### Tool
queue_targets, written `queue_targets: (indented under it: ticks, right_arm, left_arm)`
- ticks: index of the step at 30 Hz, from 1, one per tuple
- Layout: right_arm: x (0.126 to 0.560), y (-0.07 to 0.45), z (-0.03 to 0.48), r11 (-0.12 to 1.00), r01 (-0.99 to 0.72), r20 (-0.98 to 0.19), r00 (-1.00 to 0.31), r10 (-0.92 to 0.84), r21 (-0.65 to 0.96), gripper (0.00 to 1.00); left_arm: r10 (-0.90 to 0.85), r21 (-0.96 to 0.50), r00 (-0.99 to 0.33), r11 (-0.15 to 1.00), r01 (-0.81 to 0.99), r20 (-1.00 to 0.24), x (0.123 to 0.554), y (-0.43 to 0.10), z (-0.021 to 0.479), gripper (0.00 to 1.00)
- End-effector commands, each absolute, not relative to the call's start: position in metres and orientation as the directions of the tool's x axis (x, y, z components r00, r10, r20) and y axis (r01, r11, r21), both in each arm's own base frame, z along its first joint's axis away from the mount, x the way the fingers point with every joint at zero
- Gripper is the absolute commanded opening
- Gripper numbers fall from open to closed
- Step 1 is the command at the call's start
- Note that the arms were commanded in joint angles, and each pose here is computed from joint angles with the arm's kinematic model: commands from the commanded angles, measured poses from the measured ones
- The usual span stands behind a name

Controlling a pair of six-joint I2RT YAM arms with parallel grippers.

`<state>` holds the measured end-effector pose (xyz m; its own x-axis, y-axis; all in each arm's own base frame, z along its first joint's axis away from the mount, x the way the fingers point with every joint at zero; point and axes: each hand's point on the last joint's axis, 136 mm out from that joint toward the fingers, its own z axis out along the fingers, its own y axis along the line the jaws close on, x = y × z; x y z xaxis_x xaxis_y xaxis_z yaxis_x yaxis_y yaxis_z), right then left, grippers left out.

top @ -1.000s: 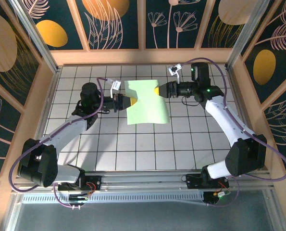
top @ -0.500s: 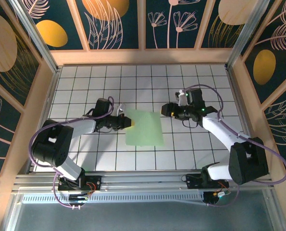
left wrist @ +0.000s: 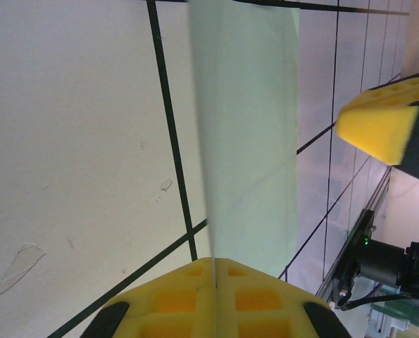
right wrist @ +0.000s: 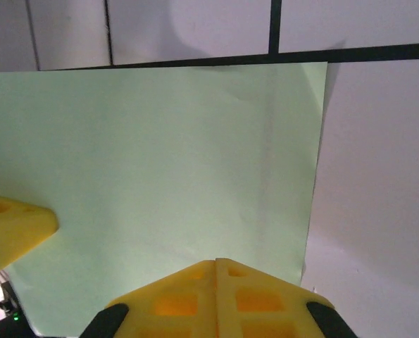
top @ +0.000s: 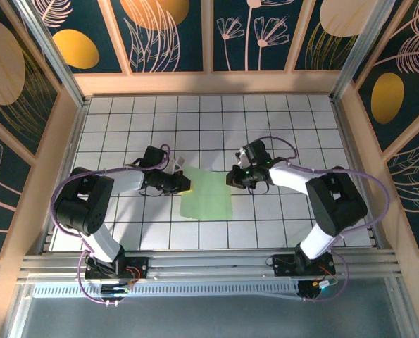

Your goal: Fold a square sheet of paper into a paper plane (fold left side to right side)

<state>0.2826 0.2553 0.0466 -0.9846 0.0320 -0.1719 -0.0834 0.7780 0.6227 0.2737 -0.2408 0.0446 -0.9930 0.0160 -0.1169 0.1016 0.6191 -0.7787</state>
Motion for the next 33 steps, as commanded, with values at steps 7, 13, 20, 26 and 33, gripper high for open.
queue_targets:
  ticks: [7, 13, 20, 26, 33]
  right_arm:
    - [0.280, 0.246, 0.009, 0.848, -0.061, -0.149, -0.989, 0.022, 0.527, 0.05]
    - [0.273, 0.238, -0.009, 0.865, -0.066, -0.134, -0.991, 0.002, 0.497, 0.05]
    - [0.274, 0.237, -0.017, 0.870, -0.080, -0.149, -0.989, -0.008, 0.487, 0.06]
    - [0.273, 0.240, -0.017, 0.854, -0.075, -0.150, -0.989, 0.003, 0.515, 0.06]
    - [0.271, 0.248, -0.011, 0.812, -0.065, -0.154, -0.988, 0.030, 0.580, 0.07]
  left_arm:
    - [0.028, -0.822, -0.990, 0.554, 0.129, -0.137, 0.277, -0.252, 0.068, 0.34]
    - [0.032, -0.870, -0.985, 0.465, 0.166, -0.170, 0.279, -0.264, 0.095, 0.51]
    - [0.049, -0.885, -0.977, 0.418, 0.207, -0.205, 0.283, -0.280, 0.112, 0.65]
    - [0.064, -0.895, -0.978, 0.393, 0.209, -0.200, 0.286, -0.296, 0.111, 0.67]
    - [0.097, -0.902, -0.979, 0.381, 0.202, -0.179, 0.286, -0.316, 0.099, 0.68]
